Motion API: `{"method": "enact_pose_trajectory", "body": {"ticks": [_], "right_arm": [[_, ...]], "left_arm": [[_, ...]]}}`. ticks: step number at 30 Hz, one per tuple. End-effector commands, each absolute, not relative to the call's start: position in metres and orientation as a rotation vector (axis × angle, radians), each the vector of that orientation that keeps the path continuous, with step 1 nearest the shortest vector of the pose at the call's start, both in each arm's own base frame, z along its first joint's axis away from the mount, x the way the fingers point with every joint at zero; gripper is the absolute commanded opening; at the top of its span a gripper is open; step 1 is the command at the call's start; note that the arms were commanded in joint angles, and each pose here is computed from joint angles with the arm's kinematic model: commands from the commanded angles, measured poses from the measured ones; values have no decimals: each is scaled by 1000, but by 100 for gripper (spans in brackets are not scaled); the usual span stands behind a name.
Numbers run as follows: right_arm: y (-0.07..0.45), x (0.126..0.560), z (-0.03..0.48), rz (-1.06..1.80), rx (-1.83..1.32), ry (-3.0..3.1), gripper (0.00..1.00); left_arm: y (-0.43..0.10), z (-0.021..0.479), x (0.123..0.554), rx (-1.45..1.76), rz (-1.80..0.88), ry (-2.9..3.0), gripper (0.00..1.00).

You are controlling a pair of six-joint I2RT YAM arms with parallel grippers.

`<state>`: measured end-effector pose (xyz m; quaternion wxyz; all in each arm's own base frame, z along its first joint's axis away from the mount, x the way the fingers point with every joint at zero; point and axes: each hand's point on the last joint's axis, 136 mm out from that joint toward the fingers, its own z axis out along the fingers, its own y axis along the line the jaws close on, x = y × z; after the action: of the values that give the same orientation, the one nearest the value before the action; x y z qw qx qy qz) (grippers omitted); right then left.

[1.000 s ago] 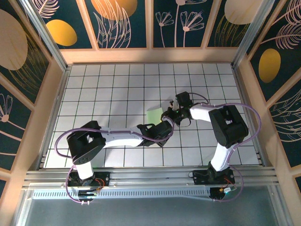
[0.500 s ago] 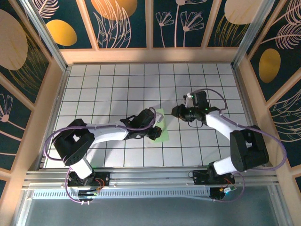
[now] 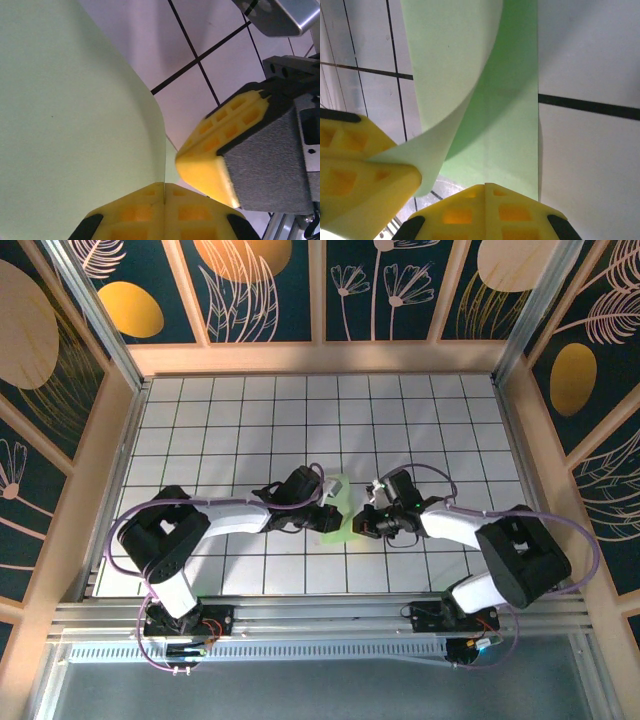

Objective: Fold a paper plane with a square sheet of paper (fold left side to right side)

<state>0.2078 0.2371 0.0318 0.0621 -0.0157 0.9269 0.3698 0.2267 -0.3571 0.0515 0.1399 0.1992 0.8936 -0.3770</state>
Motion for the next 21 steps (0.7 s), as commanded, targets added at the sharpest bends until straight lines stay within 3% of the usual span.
{"method": "enact_pose_trajectory", "body": {"ticks": [1,21], "right_arm": [[242,212,25,1089,-40,2805,0],[227,193,-6,963,-29,2942,0]], "left_arm": [[-354,46,228,547,-1096,2606,0],[-328,25,235,563,-927,2668,0]]}}
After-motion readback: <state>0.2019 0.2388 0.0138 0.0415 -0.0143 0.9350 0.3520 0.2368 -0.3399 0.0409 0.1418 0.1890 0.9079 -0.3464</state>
